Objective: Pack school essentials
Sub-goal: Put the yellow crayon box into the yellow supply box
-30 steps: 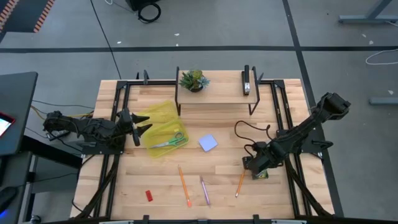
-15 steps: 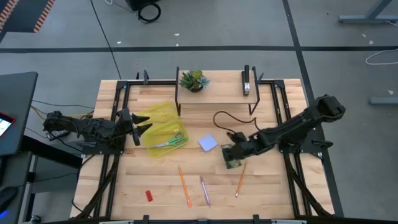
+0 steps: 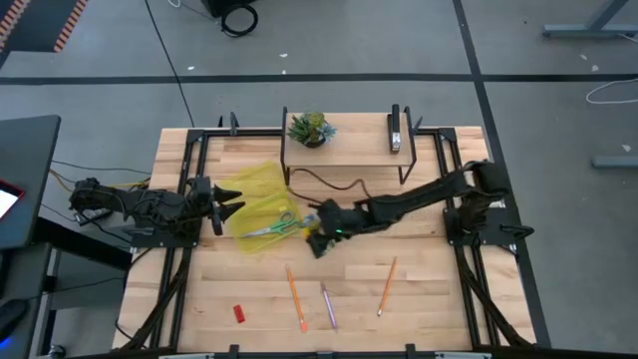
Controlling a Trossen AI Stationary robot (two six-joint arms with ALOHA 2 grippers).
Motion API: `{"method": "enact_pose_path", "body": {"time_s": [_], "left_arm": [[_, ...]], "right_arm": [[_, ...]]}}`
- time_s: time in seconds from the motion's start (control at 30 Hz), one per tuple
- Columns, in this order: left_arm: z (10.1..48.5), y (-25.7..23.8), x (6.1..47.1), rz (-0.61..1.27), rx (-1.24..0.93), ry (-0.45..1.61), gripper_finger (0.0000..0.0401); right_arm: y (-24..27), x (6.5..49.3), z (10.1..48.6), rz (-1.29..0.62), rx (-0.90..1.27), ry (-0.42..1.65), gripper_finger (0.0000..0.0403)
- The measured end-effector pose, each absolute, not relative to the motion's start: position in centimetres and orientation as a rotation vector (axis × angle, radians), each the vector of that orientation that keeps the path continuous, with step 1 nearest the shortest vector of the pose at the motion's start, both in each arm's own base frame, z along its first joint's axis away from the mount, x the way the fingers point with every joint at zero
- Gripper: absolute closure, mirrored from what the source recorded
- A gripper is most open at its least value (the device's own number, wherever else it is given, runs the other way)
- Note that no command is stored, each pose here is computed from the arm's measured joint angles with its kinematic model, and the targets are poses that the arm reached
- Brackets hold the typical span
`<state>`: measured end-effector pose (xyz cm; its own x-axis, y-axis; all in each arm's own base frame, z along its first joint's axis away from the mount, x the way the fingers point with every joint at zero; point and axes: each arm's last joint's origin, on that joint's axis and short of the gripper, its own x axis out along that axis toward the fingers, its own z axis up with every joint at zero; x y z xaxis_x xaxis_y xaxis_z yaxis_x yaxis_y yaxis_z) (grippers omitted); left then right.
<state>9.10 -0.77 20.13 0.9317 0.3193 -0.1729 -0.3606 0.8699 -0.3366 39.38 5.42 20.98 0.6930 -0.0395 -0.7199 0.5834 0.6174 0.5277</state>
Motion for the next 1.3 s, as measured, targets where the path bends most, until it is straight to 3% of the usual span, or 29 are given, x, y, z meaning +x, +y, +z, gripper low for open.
{"method": "enact_pose_path", "body": {"time_s": [0.43,0.9,1.3], "left_arm": [[20.3,-1.7,9.2,0.063,-0.598,0.174,0.0222],[20.3,-2.7,9.0,-0.240,-0.913,0.347,0.0245],[20.5,-2.9,9.0,-0.293,-1.009,0.377,0.0264]], "right_arm": [[1.6,46.8,22.9,-0.280,0.604,0.784,0.0076],[-1.6,49.4,22.9,-0.137,0.338,0.721,0.0076],[-2.1,51.0,19.5,0.068,-0.053,0.692,0.0076]]}}
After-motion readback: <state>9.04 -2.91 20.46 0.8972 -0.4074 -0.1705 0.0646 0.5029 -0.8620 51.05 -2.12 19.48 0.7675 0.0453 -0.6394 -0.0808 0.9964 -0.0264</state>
